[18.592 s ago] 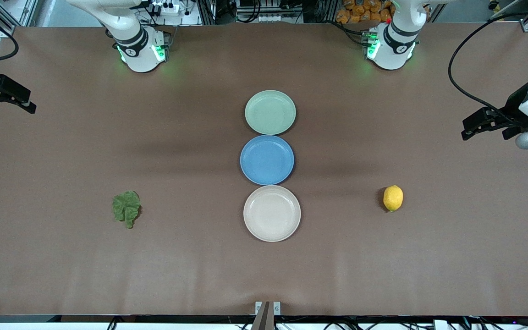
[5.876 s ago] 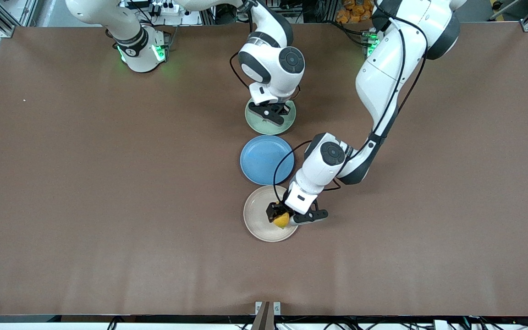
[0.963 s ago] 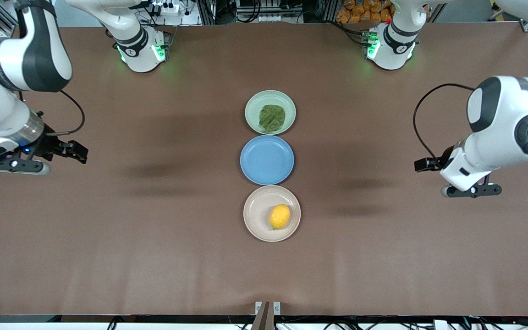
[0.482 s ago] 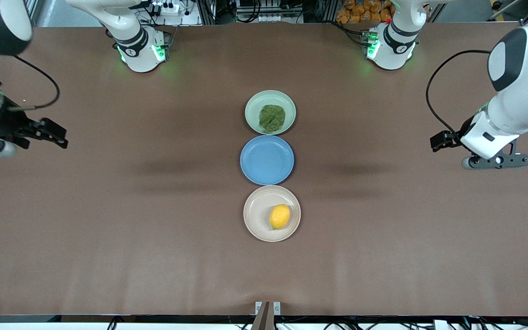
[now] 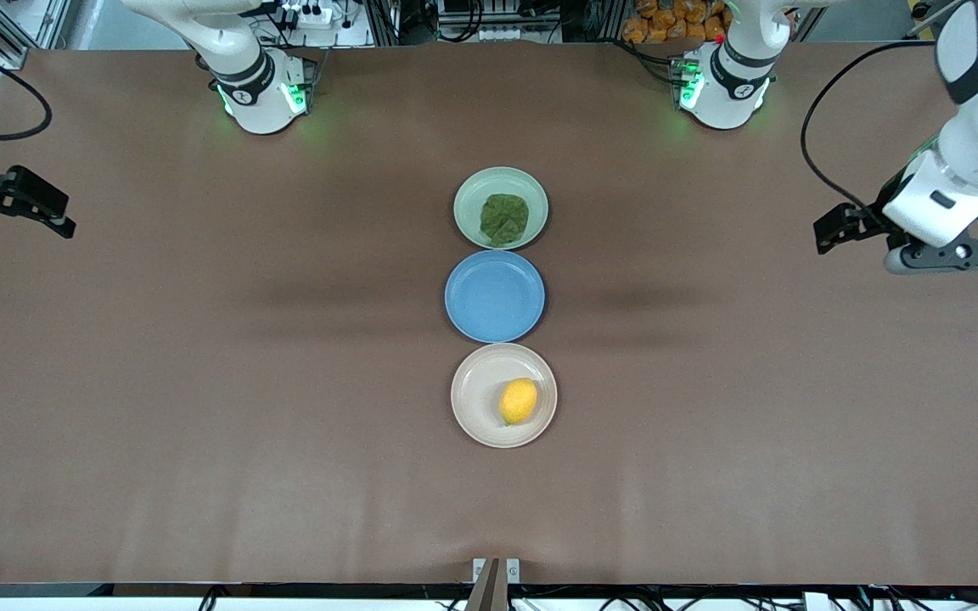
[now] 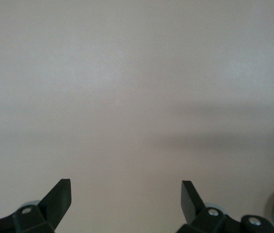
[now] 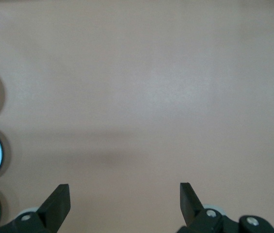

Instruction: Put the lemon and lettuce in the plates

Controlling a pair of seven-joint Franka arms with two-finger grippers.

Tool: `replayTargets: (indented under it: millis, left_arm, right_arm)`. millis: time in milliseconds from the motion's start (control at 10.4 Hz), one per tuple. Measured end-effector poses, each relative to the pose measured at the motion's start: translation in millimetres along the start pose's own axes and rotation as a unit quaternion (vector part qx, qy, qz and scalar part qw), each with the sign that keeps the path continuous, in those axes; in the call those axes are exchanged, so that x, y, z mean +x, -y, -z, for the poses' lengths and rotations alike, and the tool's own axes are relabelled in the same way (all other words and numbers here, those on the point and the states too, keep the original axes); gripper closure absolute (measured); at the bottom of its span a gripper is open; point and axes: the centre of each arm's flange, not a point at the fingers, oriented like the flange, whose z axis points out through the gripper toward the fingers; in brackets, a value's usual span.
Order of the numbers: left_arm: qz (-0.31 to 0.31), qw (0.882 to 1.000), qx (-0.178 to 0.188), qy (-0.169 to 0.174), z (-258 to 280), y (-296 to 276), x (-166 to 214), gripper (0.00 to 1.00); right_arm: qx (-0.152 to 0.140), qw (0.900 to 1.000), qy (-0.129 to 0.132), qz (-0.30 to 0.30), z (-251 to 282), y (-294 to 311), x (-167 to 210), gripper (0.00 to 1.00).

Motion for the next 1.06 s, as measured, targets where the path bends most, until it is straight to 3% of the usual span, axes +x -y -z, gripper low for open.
replayTargets:
  millis: [482,1060]
  left_arm:
    - [0.004,1.000,-0.001,-0.008,51.9,4.9,-4.5,0.00]
    - [0.006,1.000,-0.007,-0.024,64.9,5.4,12.0,0.00]
  right_arm:
    - [0.002,1.000,-0.002,0.006,14.7,-1.5,-3.3,0.00]
    - [0.000,1.000,-0.013,0.000,11.7,-9.3,2.1,0.00]
